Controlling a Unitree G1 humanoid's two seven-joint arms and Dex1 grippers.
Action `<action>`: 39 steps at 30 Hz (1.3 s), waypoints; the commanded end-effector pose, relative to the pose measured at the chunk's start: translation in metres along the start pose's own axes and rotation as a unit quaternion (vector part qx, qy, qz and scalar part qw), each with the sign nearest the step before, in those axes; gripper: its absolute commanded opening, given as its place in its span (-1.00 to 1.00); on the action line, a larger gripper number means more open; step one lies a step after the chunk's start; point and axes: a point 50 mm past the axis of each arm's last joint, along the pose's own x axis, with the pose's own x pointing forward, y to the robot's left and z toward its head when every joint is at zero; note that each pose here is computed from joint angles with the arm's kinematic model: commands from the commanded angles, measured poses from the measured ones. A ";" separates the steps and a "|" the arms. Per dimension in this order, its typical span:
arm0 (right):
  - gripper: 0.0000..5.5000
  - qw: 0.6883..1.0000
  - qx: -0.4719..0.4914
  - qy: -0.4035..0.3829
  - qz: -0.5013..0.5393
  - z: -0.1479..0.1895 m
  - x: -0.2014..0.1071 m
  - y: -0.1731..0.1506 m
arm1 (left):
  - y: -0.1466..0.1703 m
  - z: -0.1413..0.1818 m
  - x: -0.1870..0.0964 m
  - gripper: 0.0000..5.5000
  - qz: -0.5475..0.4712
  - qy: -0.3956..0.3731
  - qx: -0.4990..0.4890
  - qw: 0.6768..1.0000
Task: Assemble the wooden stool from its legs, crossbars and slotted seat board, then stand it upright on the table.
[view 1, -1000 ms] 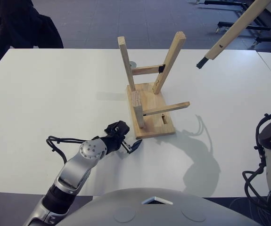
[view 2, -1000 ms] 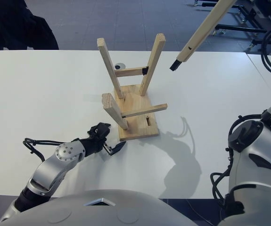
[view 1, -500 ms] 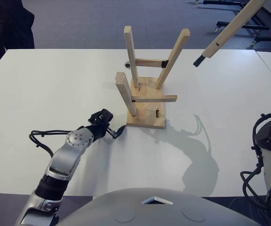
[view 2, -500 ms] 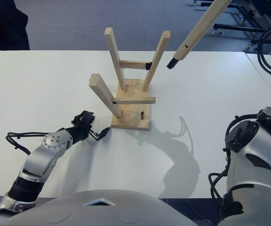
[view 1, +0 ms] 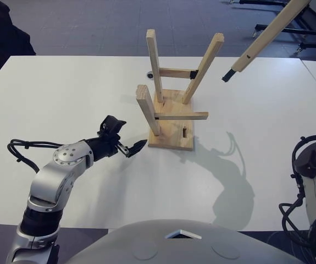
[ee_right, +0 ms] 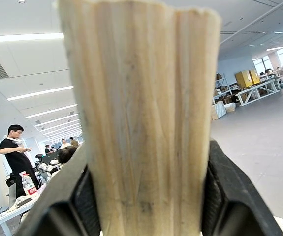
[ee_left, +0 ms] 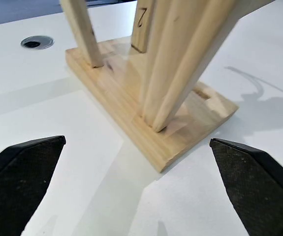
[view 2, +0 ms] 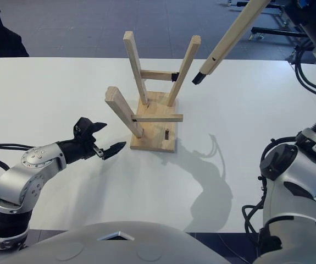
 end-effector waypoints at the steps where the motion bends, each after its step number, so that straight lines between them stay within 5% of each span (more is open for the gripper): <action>1: -0.24 1.000 0.001 -0.009 0.009 -0.001 0.000 0.002 | -0.012 -0.002 0.013 0.96 0.023 0.030 0.033 0.999; 7: -0.24 1.000 0.007 -0.013 0.008 -0.002 -0.004 0.000 | -0.024 -0.034 0.037 0.96 0.086 0.086 0.053 0.991; 15: -0.24 1.000 0.009 -0.016 0.009 -0.005 -0.004 0.000 | -0.029 -0.010 0.039 0.96 0.068 0.021 -0.024 0.997; 39: -0.25 1.000 0.015 -0.022 0.011 -0.008 0.001 0.002 | -0.021 -0.035 0.061 0.96 0.132 0.144 0.101 0.975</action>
